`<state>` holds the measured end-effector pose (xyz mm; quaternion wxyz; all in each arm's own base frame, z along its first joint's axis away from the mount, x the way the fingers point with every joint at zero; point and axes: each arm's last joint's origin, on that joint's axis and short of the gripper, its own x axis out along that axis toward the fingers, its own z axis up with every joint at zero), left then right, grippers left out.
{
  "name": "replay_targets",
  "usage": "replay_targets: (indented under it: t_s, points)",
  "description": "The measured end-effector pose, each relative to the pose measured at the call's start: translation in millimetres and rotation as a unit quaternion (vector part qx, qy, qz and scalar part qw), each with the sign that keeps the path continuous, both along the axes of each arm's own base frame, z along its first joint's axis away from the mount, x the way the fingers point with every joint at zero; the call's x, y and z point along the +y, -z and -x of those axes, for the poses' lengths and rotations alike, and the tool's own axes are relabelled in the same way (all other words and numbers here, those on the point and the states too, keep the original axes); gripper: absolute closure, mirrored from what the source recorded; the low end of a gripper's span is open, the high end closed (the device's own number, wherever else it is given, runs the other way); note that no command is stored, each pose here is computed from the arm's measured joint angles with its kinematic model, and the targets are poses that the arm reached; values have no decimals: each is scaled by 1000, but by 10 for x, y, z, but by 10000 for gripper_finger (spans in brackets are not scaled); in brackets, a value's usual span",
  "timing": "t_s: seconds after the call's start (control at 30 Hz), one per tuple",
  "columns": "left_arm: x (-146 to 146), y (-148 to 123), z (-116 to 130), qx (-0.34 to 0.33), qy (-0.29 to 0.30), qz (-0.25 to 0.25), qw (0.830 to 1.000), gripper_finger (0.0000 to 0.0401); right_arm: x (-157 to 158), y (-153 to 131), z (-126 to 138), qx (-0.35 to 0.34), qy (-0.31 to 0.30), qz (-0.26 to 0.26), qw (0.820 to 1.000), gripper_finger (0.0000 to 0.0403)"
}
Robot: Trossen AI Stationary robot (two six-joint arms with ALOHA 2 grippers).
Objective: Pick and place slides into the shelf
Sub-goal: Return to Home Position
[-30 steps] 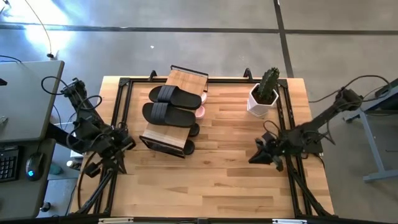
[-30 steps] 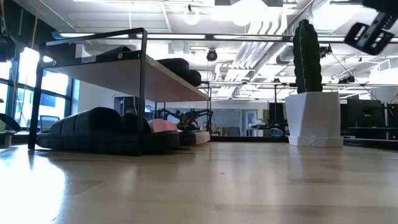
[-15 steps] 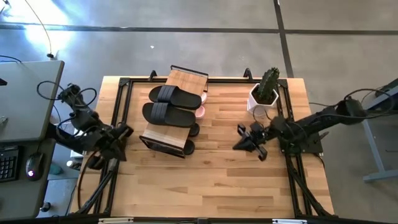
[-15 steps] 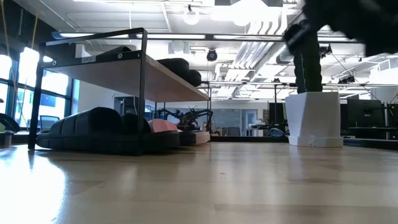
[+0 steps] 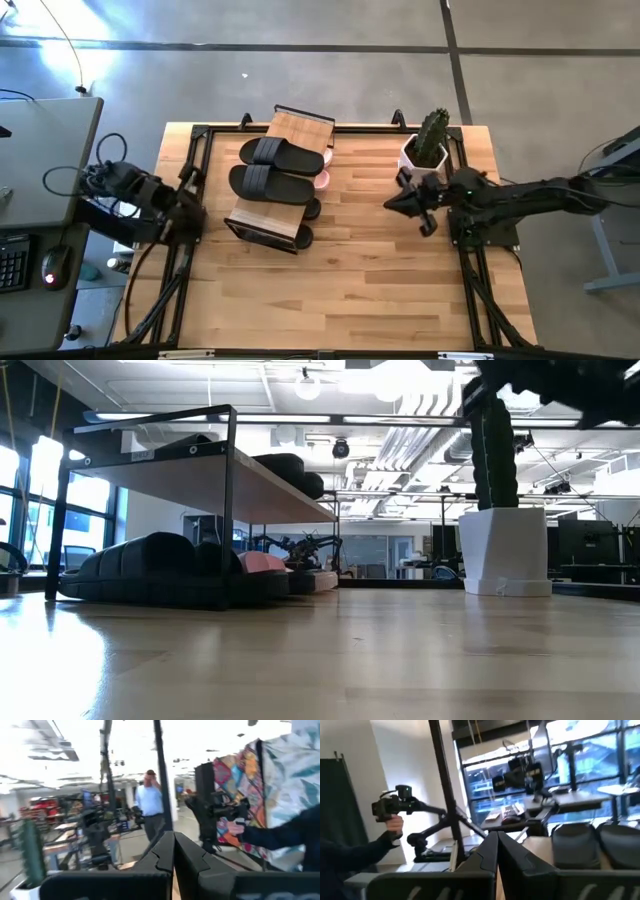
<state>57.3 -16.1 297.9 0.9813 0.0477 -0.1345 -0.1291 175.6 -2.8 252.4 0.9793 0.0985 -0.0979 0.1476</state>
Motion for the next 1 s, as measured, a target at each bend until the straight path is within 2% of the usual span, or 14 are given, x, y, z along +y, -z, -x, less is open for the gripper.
replay_targets:
  t_s: [0.17, 0.6, 1.0]
  points:
    - [75, 54, 163, -3, -35, 12, 999, 401, -7, -105, 215, -16, 42, 14, 999, 403]
    - [87, 3, 201, 1, -41, 9, 999, 401, 9, -258, 811, -76, 100, 35, 991, 403]
    - [85, 3, 202, 1, -39, 9, 999, 401, 36, -285, 1193, -139, 106, 45, 983, 403]
